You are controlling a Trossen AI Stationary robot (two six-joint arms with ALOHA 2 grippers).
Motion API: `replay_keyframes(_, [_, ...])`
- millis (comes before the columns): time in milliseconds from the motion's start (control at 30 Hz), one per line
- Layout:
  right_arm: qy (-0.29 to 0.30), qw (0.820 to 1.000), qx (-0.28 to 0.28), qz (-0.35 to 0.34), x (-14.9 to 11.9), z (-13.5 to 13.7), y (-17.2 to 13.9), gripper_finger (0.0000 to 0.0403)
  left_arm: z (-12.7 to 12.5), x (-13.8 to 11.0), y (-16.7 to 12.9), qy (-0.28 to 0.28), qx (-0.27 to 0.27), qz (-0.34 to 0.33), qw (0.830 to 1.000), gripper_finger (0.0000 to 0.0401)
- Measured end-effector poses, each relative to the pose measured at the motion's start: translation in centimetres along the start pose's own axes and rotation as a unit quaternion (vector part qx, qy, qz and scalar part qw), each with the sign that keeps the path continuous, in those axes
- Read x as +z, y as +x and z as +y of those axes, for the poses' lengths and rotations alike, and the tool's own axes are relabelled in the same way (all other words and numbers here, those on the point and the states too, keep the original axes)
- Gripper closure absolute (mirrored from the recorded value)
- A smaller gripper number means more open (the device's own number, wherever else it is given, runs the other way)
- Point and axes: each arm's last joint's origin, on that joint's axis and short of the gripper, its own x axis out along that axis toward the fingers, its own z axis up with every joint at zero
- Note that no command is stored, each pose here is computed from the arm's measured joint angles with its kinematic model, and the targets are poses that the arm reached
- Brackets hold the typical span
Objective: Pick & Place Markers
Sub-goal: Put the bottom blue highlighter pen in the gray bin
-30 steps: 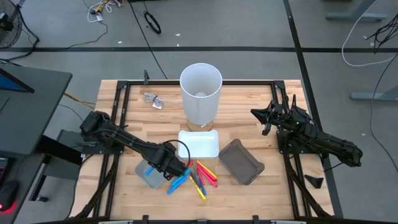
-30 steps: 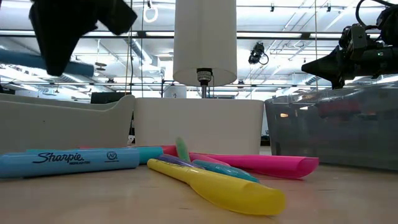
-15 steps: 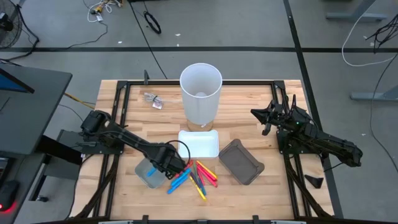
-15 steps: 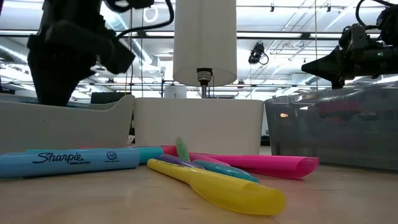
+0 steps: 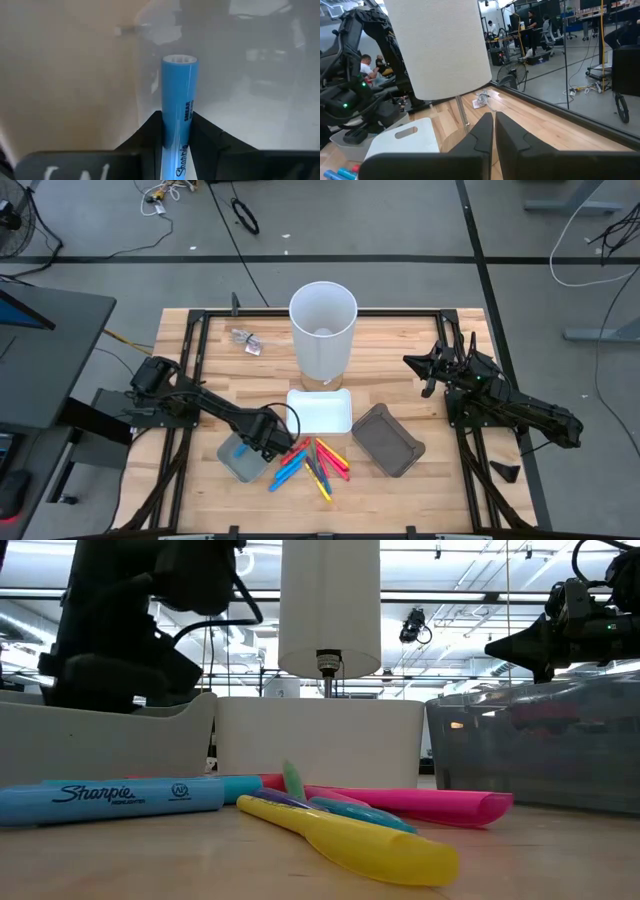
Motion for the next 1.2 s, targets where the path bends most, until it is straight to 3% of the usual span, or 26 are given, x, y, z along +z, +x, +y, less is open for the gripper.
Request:
replay_keyframes(700, [0.0,1.0,0.0,0.0,0.01,0.0,0.0,0.0379,-0.14,0.1,0.1,-0.012,-0.01,-0.004,1.0,0.032])
replay_keyframes(1200, [0.0,1.0,0.0,0.0,0.0,0.0,0.0,0.0379,-0.15,0.1,0.09,-0.016,-0.011,0.0,1.0,0.0257])
